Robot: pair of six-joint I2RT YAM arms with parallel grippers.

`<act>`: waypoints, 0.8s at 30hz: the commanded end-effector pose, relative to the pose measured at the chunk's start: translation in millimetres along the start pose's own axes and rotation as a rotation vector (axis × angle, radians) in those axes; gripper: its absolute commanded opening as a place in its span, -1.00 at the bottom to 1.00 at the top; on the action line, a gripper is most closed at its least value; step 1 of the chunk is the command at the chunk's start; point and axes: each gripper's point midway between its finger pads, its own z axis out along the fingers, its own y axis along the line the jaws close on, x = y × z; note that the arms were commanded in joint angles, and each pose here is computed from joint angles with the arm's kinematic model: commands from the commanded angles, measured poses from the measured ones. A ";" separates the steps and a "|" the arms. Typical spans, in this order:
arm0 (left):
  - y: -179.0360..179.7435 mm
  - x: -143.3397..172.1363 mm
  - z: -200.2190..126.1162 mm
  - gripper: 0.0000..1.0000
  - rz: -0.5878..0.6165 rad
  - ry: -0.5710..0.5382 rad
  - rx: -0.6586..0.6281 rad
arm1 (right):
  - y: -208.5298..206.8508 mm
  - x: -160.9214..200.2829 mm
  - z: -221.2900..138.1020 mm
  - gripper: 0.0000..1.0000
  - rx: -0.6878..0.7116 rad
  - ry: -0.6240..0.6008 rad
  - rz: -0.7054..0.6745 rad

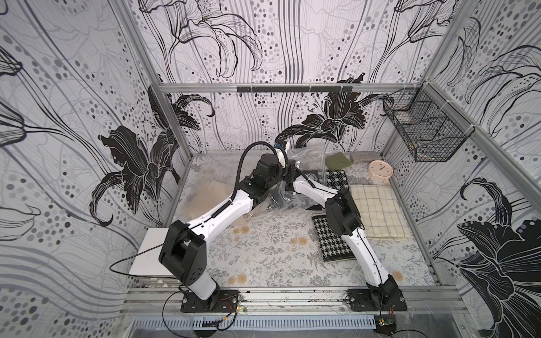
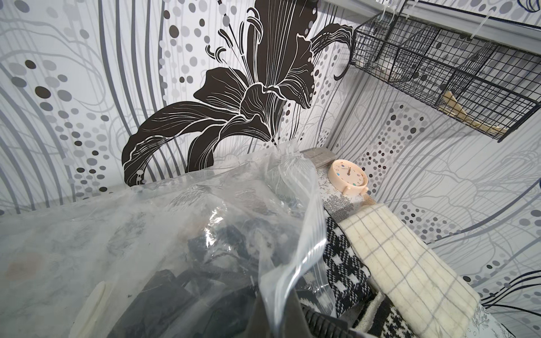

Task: Take the scarf out of the vacuum bag
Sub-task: Take out the scarf from the vacuum bag.

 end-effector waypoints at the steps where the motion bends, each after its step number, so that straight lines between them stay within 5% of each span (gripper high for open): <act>1: -29.5 -42.5 -13.1 -1.00 0.023 -0.121 0.087 | -2.3 4.8 21.1 0.51 0.012 0.007 0.023; 24: -53.8 -34.1 -7.3 -1.00 0.030 -0.086 0.132 | 11.9 -15.8 68.8 0.45 -0.170 0.002 0.042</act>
